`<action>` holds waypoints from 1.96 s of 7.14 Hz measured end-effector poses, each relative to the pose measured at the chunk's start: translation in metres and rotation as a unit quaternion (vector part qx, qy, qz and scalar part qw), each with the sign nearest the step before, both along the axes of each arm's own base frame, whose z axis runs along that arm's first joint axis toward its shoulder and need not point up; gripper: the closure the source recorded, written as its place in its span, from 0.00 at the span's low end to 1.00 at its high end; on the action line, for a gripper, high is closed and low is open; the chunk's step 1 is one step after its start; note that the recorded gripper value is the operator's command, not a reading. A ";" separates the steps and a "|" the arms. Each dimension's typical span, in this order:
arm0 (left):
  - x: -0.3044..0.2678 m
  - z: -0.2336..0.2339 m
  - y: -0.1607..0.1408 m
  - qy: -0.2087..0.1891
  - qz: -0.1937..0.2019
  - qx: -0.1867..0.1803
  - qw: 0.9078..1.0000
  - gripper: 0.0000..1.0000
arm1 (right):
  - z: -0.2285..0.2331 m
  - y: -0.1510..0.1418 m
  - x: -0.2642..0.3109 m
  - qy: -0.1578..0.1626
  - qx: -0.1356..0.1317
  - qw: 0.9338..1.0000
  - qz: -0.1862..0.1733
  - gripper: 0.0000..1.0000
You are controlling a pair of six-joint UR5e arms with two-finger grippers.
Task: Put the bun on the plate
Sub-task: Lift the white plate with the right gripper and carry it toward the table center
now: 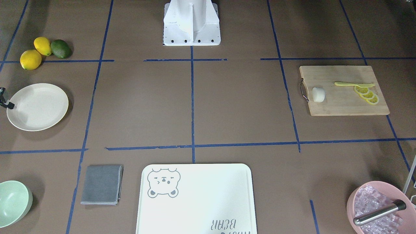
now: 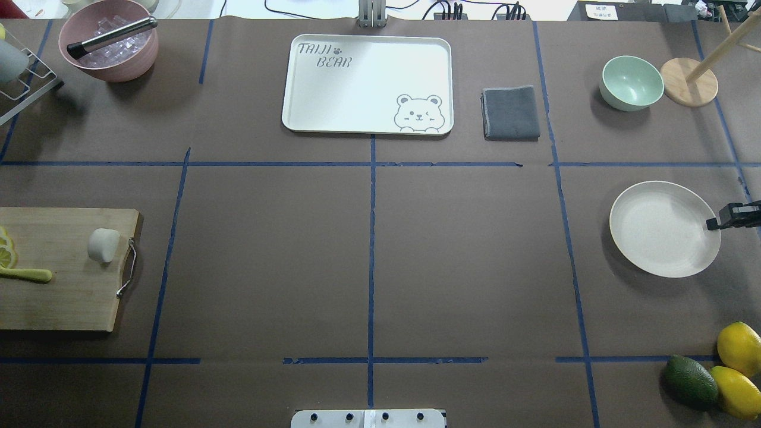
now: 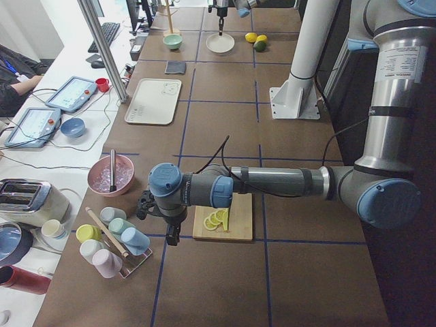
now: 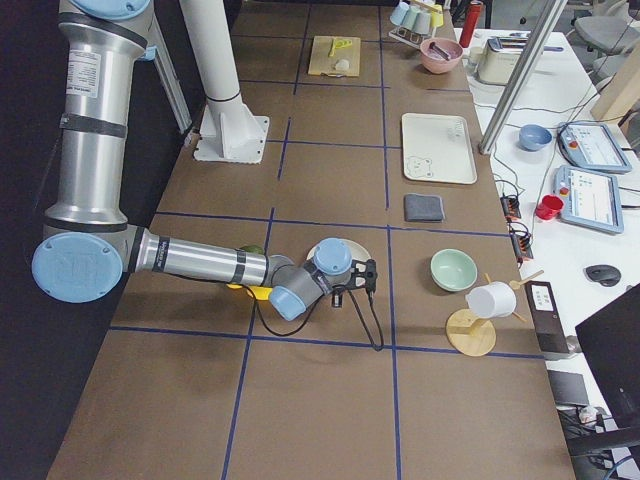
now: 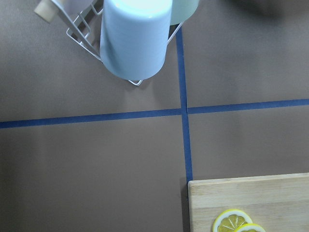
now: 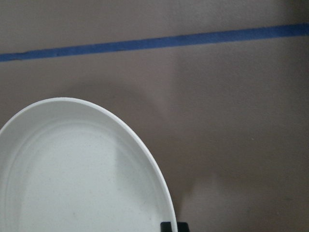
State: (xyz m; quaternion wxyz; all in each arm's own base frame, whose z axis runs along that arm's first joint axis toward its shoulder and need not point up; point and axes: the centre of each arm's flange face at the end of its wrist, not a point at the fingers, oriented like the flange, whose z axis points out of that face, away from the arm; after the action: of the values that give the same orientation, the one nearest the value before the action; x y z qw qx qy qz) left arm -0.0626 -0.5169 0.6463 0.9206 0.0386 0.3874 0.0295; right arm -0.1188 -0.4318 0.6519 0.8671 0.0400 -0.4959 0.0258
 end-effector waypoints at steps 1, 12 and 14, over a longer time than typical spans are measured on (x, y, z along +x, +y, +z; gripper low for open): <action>0.000 -0.001 0.000 0.000 0.000 0.000 1.000 0.00 | -0.031 -0.011 0.002 -0.025 -0.003 1.000 0.014 1.00; -0.001 0.013 0.012 0.000 -0.001 -0.012 1.000 0.00 | -0.357 0.002 -0.399 -0.078 -0.077 0.990 0.090 0.99; -0.001 0.013 0.012 0.000 -0.001 -0.012 1.000 0.00 | -0.349 0.008 -0.401 -0.069 -0.078 0.990 0.092 0.85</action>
State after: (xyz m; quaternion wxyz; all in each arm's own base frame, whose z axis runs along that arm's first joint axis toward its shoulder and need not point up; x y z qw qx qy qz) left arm -0.0633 -0.5051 0.6595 0.9211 0.0281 0.3876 0.0242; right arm -0.5194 -0.4236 0.3025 0.8254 0.0161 -0.5450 0.1463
